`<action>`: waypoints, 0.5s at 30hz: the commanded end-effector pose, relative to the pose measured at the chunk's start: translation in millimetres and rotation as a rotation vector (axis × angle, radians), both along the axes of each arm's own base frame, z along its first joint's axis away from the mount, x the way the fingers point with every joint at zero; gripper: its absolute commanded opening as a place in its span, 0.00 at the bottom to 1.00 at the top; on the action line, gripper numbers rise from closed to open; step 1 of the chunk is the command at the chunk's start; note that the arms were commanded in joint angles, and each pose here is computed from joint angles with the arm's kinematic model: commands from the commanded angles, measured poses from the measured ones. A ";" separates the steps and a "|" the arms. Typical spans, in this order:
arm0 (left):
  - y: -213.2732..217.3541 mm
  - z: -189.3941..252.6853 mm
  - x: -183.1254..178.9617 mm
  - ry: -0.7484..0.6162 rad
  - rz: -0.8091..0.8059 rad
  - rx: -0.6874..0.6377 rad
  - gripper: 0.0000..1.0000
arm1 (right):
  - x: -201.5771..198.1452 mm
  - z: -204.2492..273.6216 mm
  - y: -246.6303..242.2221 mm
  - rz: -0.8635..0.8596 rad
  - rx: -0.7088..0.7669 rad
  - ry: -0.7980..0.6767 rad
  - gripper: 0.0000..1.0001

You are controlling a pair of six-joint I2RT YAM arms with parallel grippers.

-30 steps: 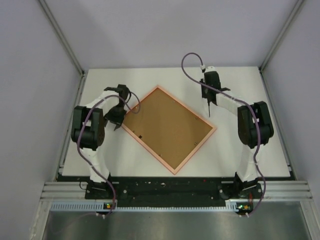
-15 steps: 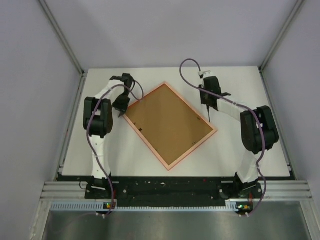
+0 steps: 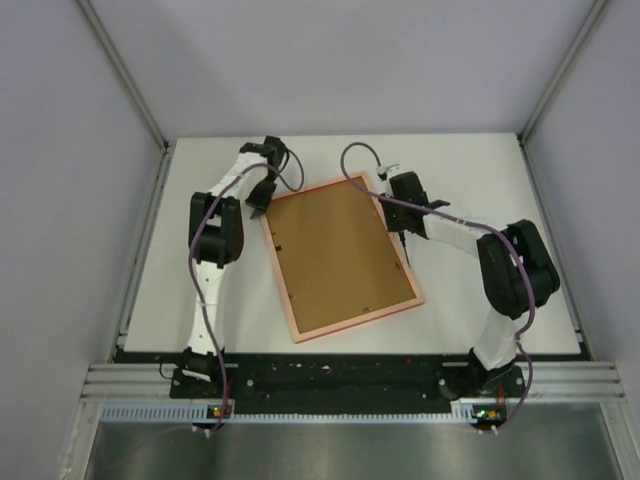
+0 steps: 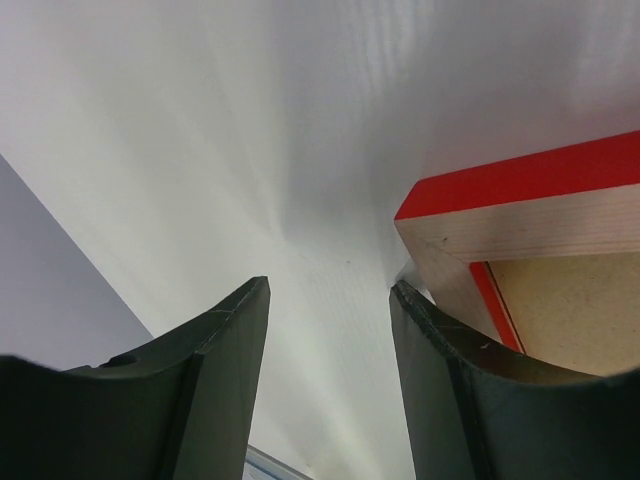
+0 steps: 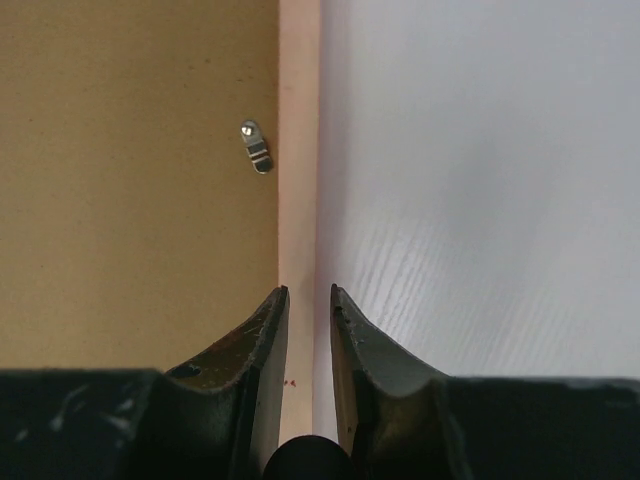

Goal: Take the photo out of the frame
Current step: Adjust the photo frame at the center of the board.

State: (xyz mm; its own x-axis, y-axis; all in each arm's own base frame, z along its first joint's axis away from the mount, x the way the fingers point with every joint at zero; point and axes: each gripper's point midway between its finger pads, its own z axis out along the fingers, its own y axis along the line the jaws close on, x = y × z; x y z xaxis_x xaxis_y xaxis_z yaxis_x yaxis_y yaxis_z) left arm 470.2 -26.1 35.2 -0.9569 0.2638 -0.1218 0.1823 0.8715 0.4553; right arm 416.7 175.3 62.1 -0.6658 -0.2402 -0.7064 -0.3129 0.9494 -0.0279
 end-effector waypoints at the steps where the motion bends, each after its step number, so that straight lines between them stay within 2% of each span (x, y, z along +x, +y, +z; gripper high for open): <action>1: -29.4 -7.7 15.0 -0.031 -0.072 -0.027 0.59 | -12.9 29.1 29.0 0.041 0.083 -0.050 0.00; 10: -69.7 -6.6 38.4 -0.090 -0.159 -0.041 0.61 | -25.8 55.0 55.3 0.083 0.112 -0.100 0.00; 15: -64.4 16.2 50.5 -0.170 -0.145 -0.008 0.62 | -11.7 75.7 41.7 0.048 0.056 -0.187 0.00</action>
State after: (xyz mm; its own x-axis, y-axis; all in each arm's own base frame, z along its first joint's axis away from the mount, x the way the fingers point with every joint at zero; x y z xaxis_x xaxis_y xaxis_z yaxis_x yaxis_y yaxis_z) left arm 503.3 -83.2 38.6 -0.8931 0.4063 -0.1929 0.2729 0.8305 0.4856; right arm 384.1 218.0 86.9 -0.6188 -0.2663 -0.7390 -0.3889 0.9213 -0.0063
